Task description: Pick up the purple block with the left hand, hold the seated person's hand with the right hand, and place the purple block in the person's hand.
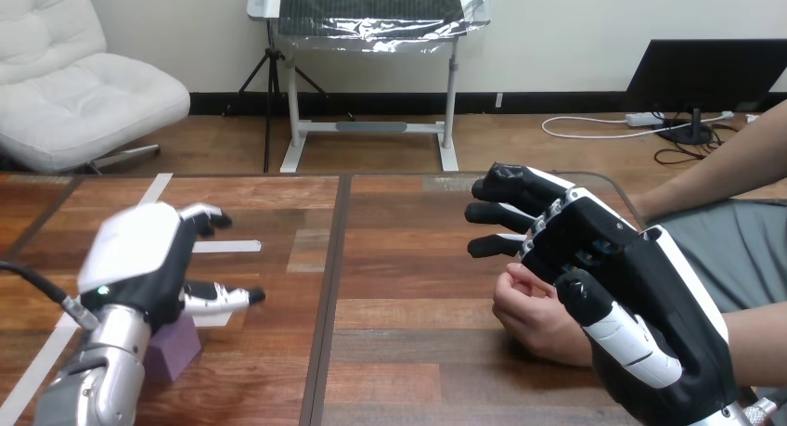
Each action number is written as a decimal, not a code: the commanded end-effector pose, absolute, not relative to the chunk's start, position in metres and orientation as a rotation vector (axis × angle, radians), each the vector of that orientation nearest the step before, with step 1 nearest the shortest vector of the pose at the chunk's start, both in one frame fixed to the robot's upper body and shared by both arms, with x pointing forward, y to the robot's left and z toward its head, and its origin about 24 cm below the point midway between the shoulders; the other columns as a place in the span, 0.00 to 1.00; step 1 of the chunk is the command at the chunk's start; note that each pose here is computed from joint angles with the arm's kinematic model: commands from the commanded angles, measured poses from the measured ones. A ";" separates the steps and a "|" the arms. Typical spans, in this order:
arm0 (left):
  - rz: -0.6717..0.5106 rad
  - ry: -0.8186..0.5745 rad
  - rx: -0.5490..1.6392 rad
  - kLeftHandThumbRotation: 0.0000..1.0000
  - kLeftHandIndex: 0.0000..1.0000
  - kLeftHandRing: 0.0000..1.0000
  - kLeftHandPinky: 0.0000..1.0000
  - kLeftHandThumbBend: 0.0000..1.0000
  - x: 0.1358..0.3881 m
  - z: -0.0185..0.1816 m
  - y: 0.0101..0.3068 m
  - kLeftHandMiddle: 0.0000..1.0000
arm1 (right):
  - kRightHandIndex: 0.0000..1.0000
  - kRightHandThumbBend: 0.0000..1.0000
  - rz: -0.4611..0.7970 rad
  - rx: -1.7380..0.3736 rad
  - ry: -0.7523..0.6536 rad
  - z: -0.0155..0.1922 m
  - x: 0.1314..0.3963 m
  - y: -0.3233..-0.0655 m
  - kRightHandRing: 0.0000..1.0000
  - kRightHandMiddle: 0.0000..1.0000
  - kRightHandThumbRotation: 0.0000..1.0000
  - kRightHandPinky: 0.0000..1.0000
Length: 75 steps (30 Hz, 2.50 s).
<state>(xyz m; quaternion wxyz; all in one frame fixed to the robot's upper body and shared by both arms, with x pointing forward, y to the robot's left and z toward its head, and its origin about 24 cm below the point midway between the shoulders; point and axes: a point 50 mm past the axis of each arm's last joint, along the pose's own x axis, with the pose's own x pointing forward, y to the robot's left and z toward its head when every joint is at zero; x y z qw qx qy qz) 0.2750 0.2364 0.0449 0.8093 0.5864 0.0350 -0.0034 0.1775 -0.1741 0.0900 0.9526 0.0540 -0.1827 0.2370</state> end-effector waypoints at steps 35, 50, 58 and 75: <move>0.173 0.007 1.225 0.38 0.78 0.77 0.72 0.86 0.256 0.080 0.238 0.79 | 0.80 0.74 0.494 0.076 -0.453 0.107 0.181 -0.175 0.80 0.82 0.58 0.71; 0.176 0.054 1.264 0.42 0.78 0.76 0.72 0.88 0.252 0.071 0.251 0.78 | 0.80 0.73 0.493 0.072 -0.460 0.108 0.180 -0.175 0.79 0.82 0.58 0.70; 0.178 0.084 1.276 0.42 0.77 0.75 0.71 0.90 0.249 0.067 0.256 0.77 | 0.80 0.73 0.493 0.069 -0.461 0.107 0.180 -0.176 0.80 0.82 0.58 0.69; 0.185 0.141 1.279 0.40 0.74 0.72 0.69 0.90 0.245 0.059 0.261 0.74 | 0.80 0.72 0.497 0.068 -0.460 0.108 0.180 -0.176 0.79 0.82 0.58 0.69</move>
